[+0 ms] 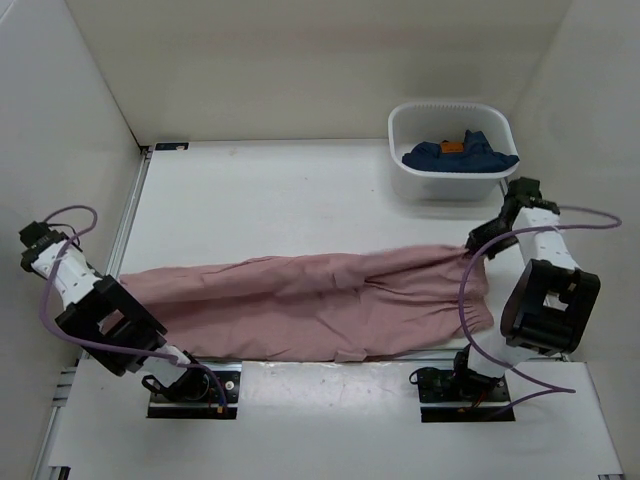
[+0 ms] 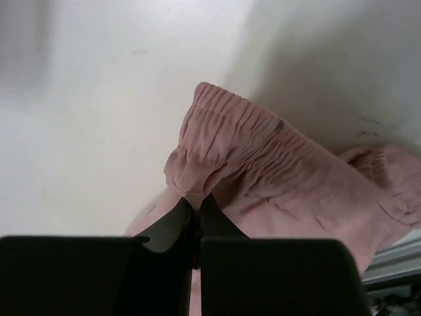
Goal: Fold and stack the trousers
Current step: Fold the trousers
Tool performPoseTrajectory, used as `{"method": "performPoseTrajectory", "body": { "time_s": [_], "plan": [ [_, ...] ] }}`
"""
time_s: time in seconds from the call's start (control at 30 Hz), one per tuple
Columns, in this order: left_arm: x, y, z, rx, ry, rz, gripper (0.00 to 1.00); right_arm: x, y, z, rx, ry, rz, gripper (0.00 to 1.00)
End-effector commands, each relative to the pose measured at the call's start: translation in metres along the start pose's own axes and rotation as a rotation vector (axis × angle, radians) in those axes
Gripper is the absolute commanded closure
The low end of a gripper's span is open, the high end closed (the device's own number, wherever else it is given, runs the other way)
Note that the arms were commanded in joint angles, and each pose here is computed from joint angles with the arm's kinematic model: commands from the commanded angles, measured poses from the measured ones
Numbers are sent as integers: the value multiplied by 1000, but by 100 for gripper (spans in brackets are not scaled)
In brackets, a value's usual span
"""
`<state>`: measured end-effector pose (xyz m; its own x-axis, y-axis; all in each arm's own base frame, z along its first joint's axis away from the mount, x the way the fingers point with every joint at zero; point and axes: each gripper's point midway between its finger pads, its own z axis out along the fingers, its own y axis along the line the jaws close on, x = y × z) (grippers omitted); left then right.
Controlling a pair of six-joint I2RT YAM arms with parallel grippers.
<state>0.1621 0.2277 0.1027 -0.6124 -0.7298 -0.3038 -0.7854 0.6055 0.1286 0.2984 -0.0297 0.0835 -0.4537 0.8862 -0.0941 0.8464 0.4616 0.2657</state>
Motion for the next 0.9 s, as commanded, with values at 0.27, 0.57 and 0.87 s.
{"method": "performPoseTrajectory", "body": {
  "time_s": [0.27,0.57,0.87],
  "plan": [
    [-10,41,-19,-170,-107,-57,86,7,-39,-55,-27,-199,-270,100],
    [51,73,26,-306,18,-112,86,24,-129,-31,199,-175,-104,100],
    [23,78,17,-318,-32,-125,86,16,-133,-52,253,-208,-64,100]
  ]
}}
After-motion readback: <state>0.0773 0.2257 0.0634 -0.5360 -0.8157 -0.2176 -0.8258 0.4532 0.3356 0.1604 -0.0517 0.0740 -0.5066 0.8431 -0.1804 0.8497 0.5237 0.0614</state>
